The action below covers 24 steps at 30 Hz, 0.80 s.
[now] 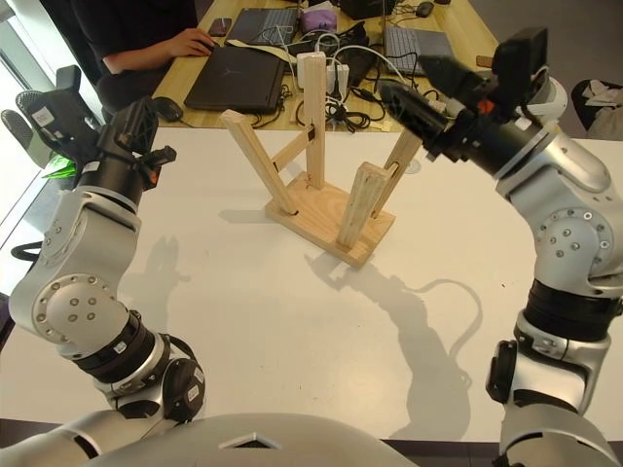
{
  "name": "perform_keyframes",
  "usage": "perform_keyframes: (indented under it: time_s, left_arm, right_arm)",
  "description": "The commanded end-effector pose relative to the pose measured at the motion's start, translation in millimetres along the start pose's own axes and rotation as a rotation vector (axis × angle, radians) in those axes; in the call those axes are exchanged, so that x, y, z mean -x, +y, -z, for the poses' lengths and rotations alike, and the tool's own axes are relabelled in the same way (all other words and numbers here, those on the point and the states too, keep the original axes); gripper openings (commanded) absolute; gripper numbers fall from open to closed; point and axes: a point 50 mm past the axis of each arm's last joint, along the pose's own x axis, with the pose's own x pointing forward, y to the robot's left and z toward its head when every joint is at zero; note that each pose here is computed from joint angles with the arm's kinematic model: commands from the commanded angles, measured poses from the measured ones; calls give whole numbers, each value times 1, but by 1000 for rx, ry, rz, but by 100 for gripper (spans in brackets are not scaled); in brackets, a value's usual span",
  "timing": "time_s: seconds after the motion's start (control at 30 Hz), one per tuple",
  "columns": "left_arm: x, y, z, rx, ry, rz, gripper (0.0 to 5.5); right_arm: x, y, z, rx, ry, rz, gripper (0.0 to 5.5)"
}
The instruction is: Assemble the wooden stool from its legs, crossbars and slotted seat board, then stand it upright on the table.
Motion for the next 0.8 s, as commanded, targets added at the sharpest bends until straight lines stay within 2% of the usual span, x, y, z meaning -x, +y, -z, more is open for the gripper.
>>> perform_keyframes:
  time_s: [0.03,0.37,0.63,0.8]
  left_arm:
    - [3,1,1,6,-8,-23,115]
    - [0,-4,4,25,-1,-8,115]
    - [-2,-4,3,23,-4,-3,115]
    - [-2,-4,1,18,-8,-3,115]
  right_arm:
    - [13,10,8,-19,89,-49,408]
    - [17,28,46,-33,219,-75,408]
    - [8,29,66,-74,242,7,280]
    - [6,17,82,-274,266,234,199]
